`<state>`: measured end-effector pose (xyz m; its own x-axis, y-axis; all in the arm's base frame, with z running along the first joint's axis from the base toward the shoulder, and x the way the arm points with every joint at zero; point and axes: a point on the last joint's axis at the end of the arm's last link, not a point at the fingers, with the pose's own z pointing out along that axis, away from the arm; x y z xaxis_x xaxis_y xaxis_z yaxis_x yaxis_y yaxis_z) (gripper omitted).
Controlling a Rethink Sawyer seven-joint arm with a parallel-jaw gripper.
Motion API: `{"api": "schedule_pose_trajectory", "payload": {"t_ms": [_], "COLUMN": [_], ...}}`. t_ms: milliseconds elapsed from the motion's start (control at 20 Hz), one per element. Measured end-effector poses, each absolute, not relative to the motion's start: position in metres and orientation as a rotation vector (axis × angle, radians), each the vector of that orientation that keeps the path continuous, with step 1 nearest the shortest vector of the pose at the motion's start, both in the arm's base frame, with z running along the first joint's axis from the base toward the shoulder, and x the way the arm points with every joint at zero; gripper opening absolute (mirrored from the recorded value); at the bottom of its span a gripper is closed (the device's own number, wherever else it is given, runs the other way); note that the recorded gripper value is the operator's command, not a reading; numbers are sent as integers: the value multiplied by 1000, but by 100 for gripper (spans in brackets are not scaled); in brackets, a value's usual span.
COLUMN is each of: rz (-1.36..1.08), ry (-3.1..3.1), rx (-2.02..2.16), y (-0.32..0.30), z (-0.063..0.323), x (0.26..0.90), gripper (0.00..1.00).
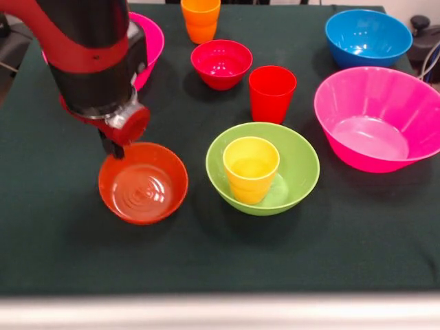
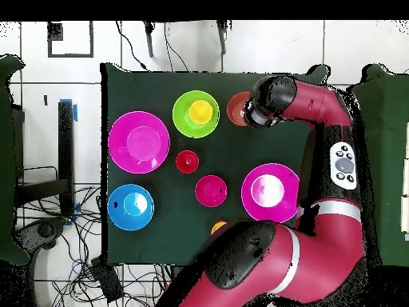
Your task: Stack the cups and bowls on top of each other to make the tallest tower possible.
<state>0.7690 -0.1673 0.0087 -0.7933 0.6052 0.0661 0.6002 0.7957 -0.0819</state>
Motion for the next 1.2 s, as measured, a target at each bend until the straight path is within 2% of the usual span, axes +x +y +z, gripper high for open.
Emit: {"api": "schedule_pose_trajectory", "payload": {"t_ms": [400, 800, 1200], "rz": [152, 166, 54], "ry": [-2820, -2846, -2870], "rx": [-984, -1017, -1063], "y": [-186, -195, -186], "z": [73, 118, 137], "x": [771, 785, 799], "gripper": [0, 0, 0]}}
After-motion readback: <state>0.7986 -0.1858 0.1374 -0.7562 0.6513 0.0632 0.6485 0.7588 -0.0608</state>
